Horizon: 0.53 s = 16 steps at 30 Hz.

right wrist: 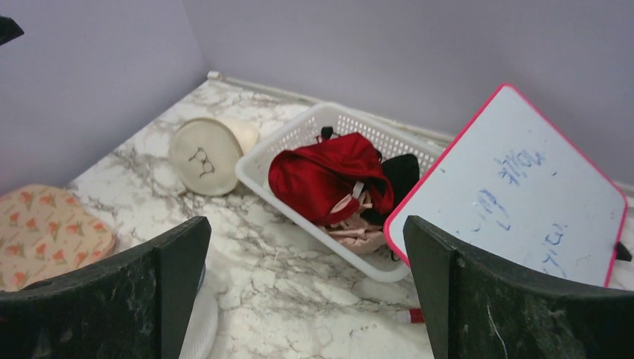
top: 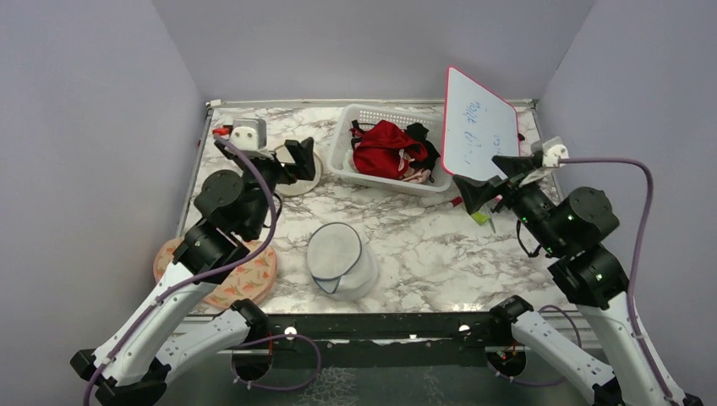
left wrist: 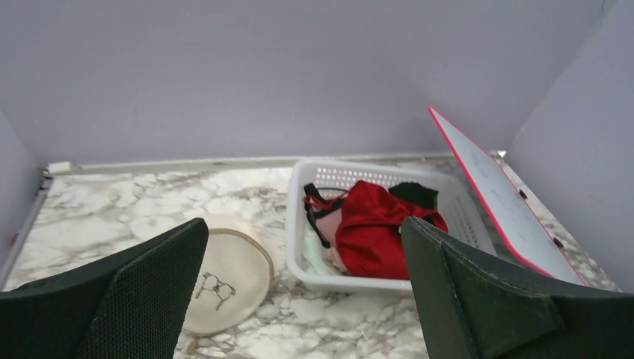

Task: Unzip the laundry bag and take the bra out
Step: Reset both arms

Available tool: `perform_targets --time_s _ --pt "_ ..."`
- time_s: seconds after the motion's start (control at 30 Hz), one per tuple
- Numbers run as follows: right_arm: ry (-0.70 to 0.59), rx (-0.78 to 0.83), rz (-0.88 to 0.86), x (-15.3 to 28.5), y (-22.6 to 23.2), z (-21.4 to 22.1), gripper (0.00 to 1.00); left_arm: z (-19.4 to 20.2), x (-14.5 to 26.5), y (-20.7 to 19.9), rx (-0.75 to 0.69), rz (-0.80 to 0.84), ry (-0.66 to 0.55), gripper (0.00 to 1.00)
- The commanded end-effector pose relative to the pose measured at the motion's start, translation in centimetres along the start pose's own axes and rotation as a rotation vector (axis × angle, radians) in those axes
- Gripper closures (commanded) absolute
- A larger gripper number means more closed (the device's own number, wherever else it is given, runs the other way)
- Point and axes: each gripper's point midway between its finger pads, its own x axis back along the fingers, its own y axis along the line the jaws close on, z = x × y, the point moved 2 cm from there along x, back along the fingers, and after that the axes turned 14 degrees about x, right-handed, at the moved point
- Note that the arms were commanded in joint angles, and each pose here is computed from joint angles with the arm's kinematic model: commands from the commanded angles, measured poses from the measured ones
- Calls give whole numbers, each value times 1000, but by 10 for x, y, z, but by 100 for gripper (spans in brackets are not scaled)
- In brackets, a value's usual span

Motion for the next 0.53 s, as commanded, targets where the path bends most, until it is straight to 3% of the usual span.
perform_targets --time_s 0.0,0.17,0.5 --pt "-145 -1 112 25 -19 -41 0 -56 20 11 -34 -52 -166 1" --pt "-204 -39 167 33 -28 -57 0 -51 31 14 -37 -33 -144 1" --pt "-170 -75 220 23 -35 -50 0 -44 36 21 -48 -60 -111 1"
